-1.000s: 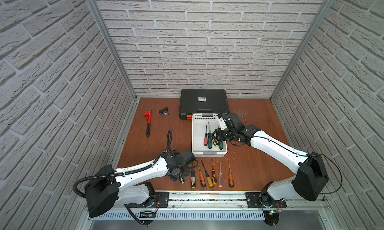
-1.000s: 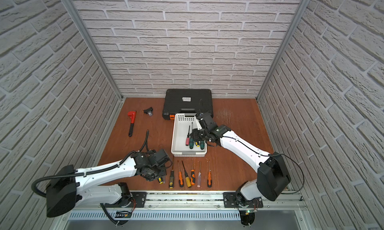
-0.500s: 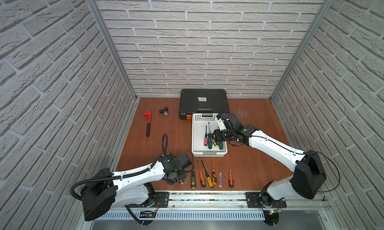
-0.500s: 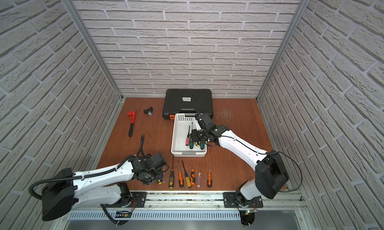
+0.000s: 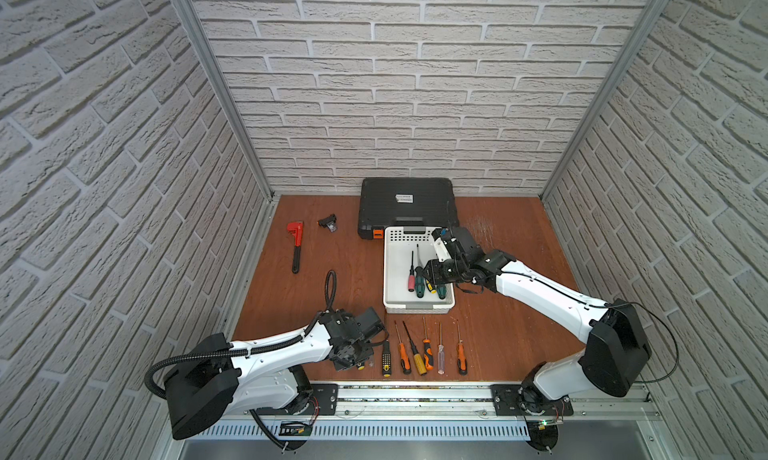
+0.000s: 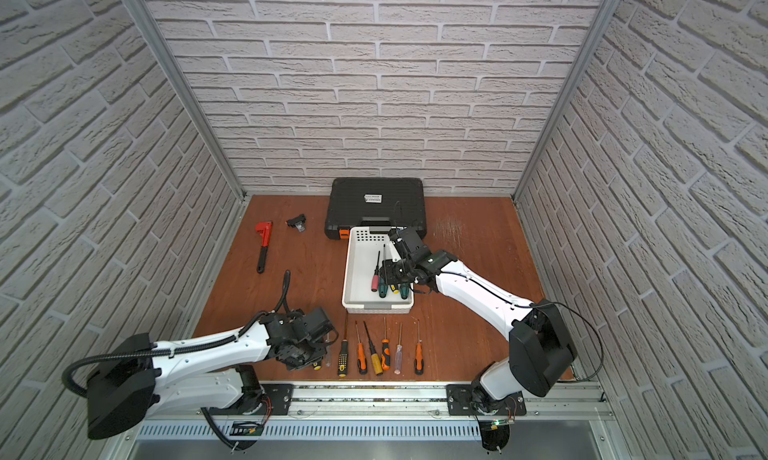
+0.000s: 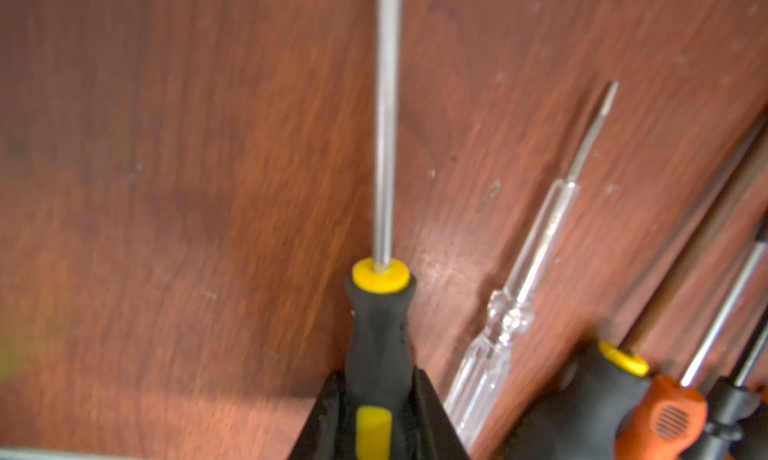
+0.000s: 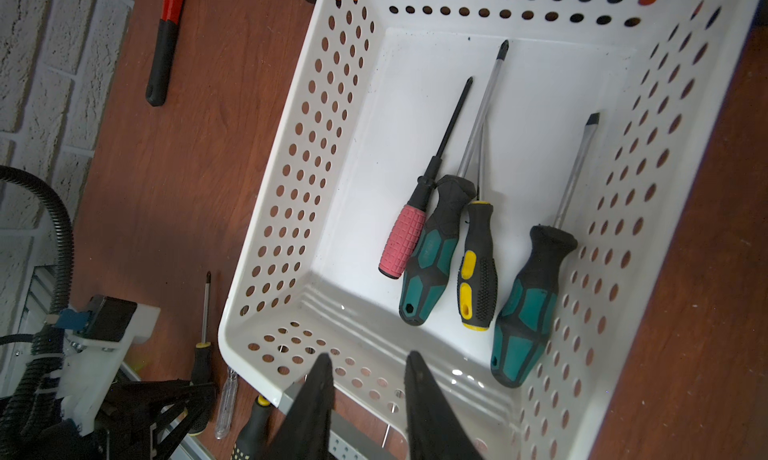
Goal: Put the screwdriver in the bin
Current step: 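Close the left gripper on the yellow-black screwdriver's handle and lift it, then carry the yellow-black screwdriver over the bin with the left gripper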
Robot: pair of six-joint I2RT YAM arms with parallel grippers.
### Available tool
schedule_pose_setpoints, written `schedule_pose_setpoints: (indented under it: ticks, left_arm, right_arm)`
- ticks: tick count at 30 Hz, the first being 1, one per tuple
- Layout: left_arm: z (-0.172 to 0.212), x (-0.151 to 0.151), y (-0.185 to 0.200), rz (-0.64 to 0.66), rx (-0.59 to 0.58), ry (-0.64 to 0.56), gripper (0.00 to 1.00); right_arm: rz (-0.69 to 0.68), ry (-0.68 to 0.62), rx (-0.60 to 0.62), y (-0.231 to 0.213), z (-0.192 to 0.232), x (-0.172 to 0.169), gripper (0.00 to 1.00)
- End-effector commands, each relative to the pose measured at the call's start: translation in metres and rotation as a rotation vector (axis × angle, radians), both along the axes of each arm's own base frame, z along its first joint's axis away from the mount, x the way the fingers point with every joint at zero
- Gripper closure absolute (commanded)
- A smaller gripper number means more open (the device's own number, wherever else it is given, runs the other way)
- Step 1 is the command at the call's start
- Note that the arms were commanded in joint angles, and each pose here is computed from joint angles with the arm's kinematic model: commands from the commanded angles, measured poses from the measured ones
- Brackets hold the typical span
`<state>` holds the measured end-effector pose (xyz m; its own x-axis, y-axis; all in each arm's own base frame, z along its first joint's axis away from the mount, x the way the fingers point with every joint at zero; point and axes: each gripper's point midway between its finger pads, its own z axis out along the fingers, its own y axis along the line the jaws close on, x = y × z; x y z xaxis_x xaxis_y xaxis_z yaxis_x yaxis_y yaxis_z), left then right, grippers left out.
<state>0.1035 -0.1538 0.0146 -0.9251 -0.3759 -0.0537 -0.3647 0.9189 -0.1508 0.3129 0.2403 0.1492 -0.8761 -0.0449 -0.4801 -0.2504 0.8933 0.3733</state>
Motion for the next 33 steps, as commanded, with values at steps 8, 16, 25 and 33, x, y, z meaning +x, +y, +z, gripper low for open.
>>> schedule_pose_setpoints:
  ticks: [8, 16, 25, 33]
  left_arm:
    - [0.052, 0.032, 0.035, -0.053, 0.129, -0.144, 0.93]
    - [0.136, 0.078, 0.042, -0.153, 0.085, -0.336, 0.94]
    - [0.188, 0.13, -0.028, -0.391, -0.045, -0.426, 0.97]
    - [0.195, 0.159, -0.091, -0.559, -0.162, -0.419, 0.97]
  right_arm:
    - [0.014, -0.026, 0.029, 0.011, 0.012, 0.007, 0.68]
    - [0.02, -0.025, 0.034, 0.013, 0.01, 0.007, 0.69]
    - [0.005, -0.075, 0.013, 0.006, 0.032, 0.007, 0.69]
    - [-0.04, -0.093, -0.02, -0.012, 0.032, -0.008, 0.69]
